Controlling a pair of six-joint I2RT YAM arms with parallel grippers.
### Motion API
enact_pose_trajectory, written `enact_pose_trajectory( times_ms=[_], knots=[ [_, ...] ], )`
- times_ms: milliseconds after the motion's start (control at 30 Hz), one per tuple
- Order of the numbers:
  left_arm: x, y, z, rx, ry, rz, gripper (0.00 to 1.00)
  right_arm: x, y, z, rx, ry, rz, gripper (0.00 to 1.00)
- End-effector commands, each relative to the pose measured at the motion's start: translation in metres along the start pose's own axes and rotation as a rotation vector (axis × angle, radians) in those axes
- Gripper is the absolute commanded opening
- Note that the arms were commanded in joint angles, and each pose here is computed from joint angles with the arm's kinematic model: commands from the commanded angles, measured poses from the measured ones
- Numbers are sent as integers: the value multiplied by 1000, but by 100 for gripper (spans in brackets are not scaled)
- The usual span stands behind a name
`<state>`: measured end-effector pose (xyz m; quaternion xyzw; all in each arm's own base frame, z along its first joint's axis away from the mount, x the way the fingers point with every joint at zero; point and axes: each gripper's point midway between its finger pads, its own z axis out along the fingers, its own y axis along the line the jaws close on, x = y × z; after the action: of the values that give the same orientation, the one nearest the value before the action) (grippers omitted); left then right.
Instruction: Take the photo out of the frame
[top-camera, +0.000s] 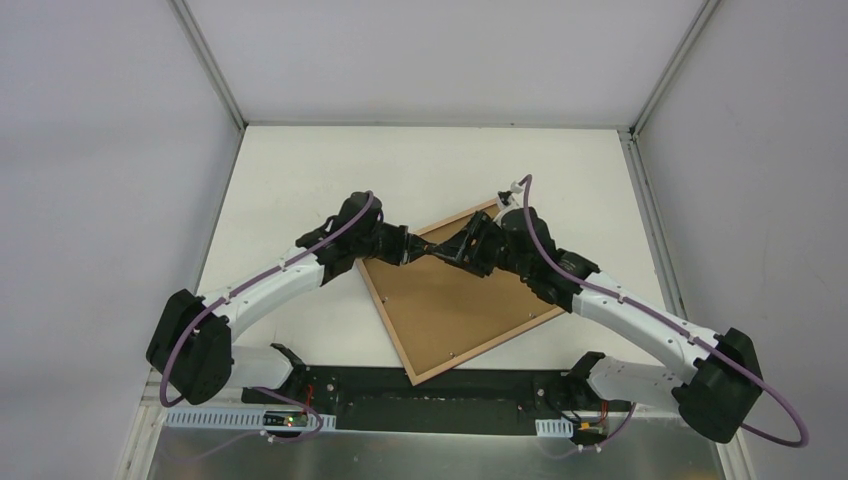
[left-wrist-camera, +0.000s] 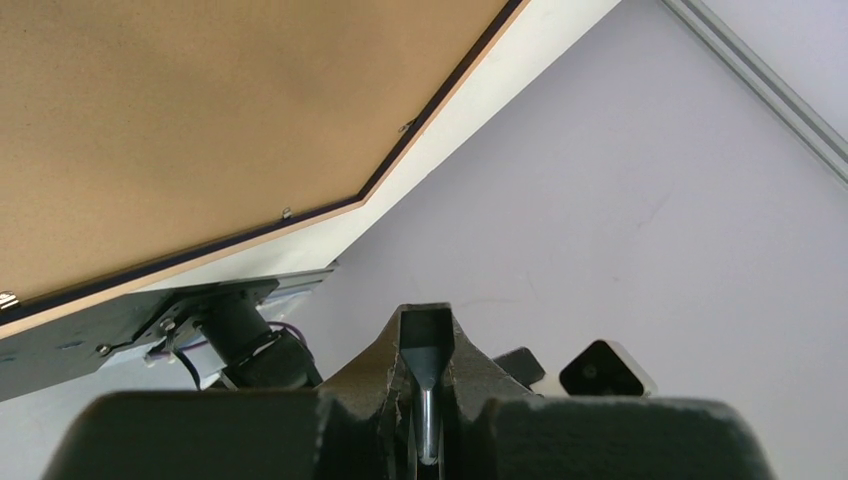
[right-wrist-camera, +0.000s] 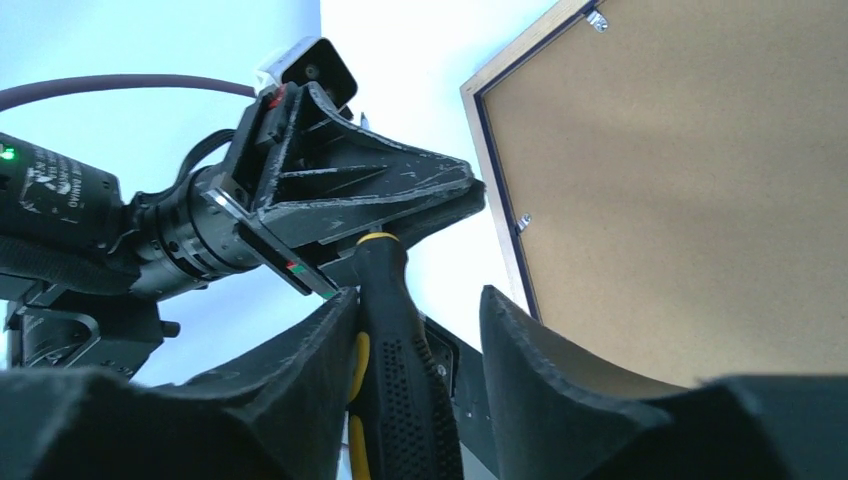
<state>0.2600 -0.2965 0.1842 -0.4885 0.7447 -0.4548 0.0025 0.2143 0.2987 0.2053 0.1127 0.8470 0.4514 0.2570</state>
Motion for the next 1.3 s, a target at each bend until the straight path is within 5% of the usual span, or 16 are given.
enact_pose_trajectory(
  times_ms=[0, 167, 233, 367, 633, 833, 1267],
  knots=[
    [6, -16, -7, 32, 11, -132, 0, -10, 16, 0, -37, -41, -19, 42],
    [6, -15, -8, 33, 12, -121, 0, -14, 11, -2, -13, -65, -65, 6],
    [5, -12, -8, 30, 9, -109, 0, -14, 6, -3, 30, -56, -97, 0],
    [-5, 12, -17, -25, -46, -54, 54, -6, -4, -5, 102, -17, -180, 0],
    [-72, 72, -75, -197, -285, 183, 93, 21, -22, -3, 213, 89, -359, 0],
    [-102, 79, -128, -404, -447, 480, 96, 45, -13, 13, 251, 161, -462, 0],
    [-118, 104, -151, -527, -501, 592, 94, 70, -1, 44, 340, 231, -530, 0]
  ],
)
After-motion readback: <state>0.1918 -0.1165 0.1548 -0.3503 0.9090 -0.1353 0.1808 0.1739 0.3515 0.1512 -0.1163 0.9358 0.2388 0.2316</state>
